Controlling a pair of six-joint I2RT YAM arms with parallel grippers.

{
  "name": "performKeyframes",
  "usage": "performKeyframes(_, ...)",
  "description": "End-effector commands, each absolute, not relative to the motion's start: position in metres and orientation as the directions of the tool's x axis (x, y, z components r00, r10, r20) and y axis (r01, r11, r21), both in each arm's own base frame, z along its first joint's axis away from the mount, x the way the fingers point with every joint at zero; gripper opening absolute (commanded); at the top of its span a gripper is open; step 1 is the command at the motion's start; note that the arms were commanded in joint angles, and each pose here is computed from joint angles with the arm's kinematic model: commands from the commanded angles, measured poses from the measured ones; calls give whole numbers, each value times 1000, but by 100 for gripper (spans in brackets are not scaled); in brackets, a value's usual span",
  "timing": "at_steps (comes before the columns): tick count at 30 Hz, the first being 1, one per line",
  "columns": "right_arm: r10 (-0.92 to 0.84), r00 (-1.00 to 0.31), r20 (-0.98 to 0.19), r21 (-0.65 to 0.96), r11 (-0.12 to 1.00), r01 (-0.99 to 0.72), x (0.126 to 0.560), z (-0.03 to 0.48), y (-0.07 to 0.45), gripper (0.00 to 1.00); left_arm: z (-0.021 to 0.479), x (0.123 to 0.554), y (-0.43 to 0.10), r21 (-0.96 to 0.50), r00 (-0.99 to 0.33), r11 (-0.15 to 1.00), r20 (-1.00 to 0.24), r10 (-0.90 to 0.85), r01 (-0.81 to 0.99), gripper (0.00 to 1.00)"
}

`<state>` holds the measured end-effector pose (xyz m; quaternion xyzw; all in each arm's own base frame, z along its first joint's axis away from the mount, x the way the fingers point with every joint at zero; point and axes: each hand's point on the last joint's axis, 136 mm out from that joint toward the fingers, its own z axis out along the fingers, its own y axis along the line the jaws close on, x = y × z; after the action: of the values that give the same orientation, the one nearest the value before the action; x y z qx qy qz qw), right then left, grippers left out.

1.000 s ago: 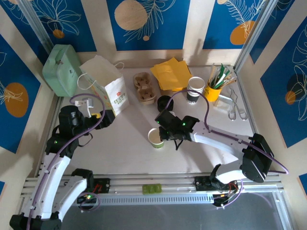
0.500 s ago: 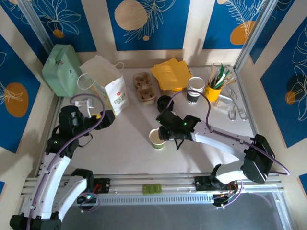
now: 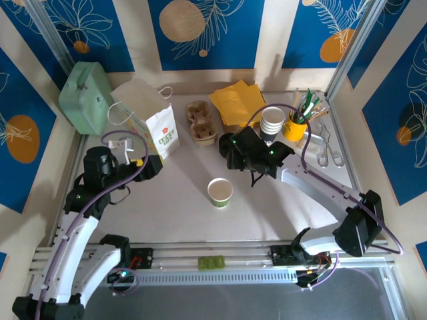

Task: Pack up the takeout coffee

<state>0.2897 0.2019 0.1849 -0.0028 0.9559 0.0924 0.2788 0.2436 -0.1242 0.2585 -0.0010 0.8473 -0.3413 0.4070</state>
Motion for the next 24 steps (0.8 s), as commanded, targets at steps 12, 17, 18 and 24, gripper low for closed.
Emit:
performKeyframes(12, 156, -838, -522, 151, 984, 89, 373, 160, 195, 56, 260, 236, -176, -535, -678, 729, -723, -134, 427, 93)
performKeyframes(17, 176, -857, -485, 168, 980, 106, 389, 142, 195, 52, 252, 237, -187, -517, -691, 739, -716, -96, 433, 93)
performKeyframes(18, 176, -858, -483, 167, 980, 107, 392, 141, 195, 52, 251, 238, -188, -513, -693, 742, -715, -92, 431, 93)
performKeyframes(24, 182, -865, -468, 165, 979, 116, 402, 133, 194, 50, 249, 239, -190, -507, -697, 748, -713, -84, 428, 93)
